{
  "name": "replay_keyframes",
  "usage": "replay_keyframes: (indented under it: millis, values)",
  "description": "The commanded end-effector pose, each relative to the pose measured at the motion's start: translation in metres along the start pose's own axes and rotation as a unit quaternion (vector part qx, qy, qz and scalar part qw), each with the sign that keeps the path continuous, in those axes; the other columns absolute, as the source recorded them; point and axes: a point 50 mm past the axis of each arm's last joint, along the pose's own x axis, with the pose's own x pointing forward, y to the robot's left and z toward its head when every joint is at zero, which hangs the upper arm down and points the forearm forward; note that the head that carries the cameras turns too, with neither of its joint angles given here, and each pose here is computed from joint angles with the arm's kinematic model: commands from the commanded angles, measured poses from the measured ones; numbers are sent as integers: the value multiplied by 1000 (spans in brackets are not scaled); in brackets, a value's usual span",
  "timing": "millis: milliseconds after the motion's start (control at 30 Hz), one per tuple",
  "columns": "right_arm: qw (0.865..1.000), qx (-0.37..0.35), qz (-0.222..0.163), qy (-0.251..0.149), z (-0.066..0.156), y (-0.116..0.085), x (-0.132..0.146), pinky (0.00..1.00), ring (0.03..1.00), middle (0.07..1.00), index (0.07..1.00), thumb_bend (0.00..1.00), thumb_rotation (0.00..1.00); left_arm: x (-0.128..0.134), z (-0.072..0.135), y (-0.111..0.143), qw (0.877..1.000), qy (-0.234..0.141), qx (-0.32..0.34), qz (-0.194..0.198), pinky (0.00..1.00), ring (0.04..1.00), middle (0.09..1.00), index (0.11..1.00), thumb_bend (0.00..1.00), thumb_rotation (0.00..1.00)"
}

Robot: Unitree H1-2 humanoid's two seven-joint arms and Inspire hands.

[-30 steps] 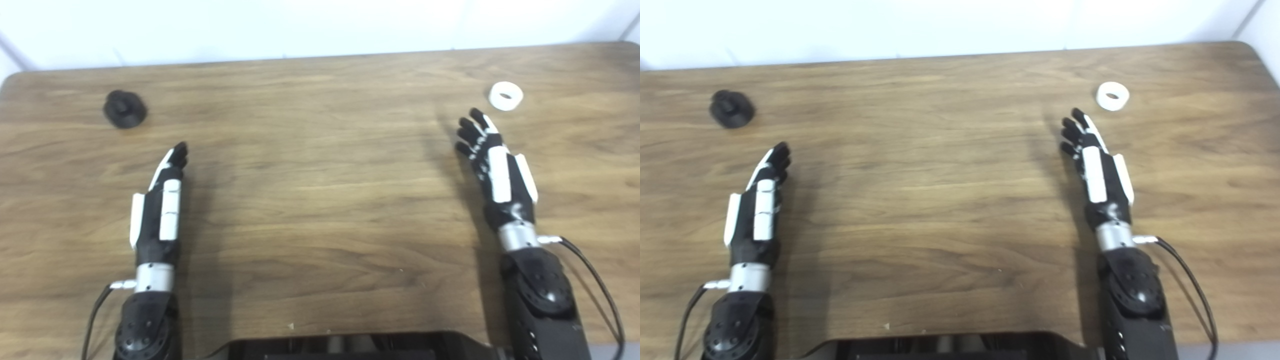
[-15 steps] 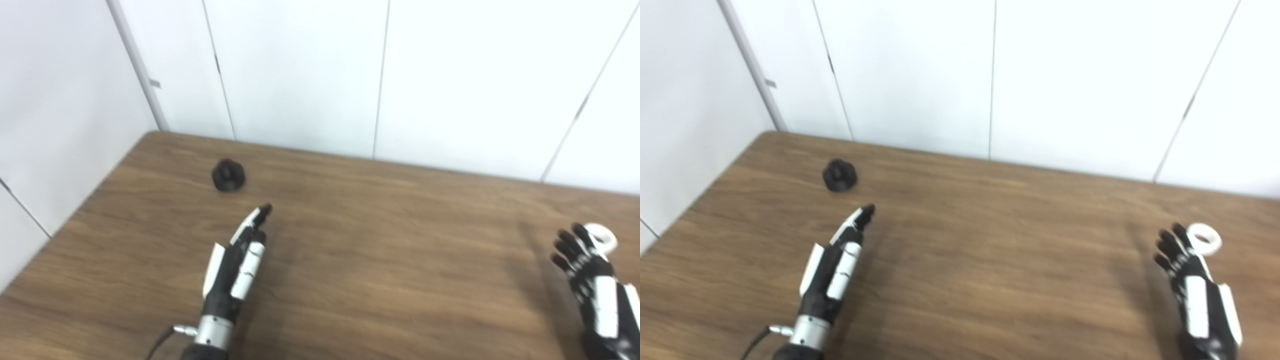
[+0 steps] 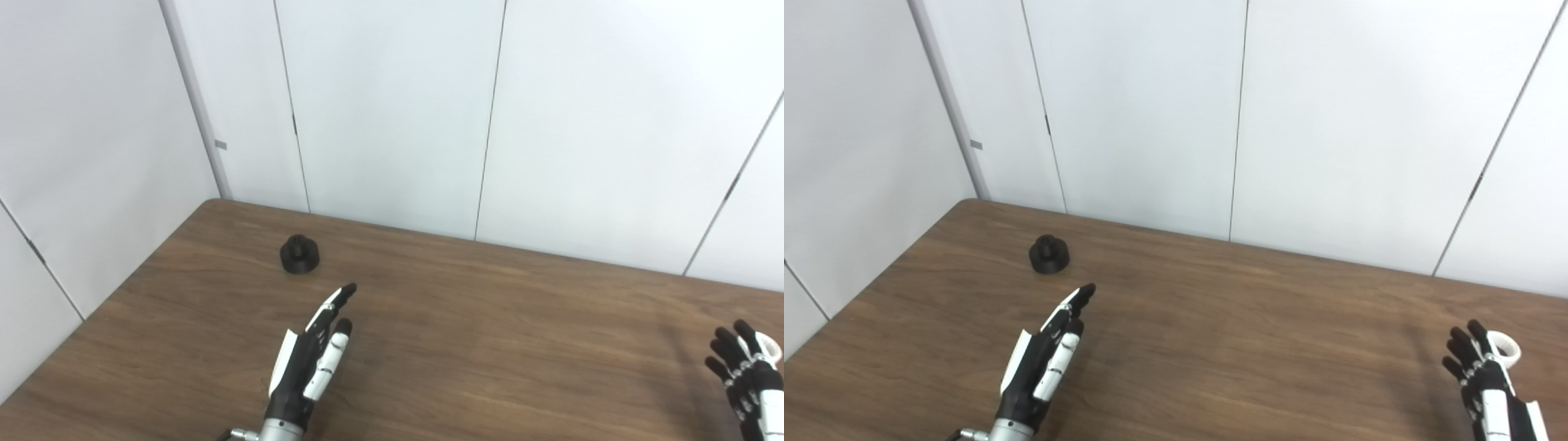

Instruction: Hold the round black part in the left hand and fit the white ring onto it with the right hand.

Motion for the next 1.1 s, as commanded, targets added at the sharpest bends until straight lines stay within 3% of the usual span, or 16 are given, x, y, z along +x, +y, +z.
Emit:
replay_keyframes:
  millis: [0, 133, 300, 467, 700, 900, 1067]
  values:
    - [996, 23, -12, 89, -48, 3, -45, 900, 920, 925, 962, 489, 1000, -31, -31, -17, 997, 77, -17, 5, 1000, 982, 953, 921, 501, 763]
    - [996, 23, -15, 90, -48, 3, -46, 891, 916, 922, 956, 502, 1000, -31, -26, -14, 997, 78, 6, 20, 992, 971, 945, 923, 515, 592]
    - [996, 16, -13, 92, -47, 4, -48, 875, 909, 914, 951, 520, 1000, -21, -12, -1, 996, 61, 45, 39, 951, 945, 928, 913, 610, 372]
    - [996, 13, -12, 90, -48, 5, -48, 867, 900, 902, 941, 528, 1000, 0, 8, 25, 991, 47, 113, 56, 984, 940, 913, 897, 737, 265]
    - [996, 6, -7, 90, -49, 7, -48, 849, 900, 902, 937, 580, 1000, 27, 30, 63, 974, 52, 203, 84, 934, 931, 911, 879, 888, 278]
    - [996, 7, -8, 91, -50, 9, -48, 831, 893, 902, 935, 585, 1000, 55, 44, 90, 964, 54, 242, 96, 996, 971, 933, 897, 893, 294]
    - [996, 7, -8, 91, -50, 10, -47, 823, 887, 896, 932, 571, 1000, 81, 54, 107, 952, 45, 288, 96, 975, 972, 937, 899, 878, 319]
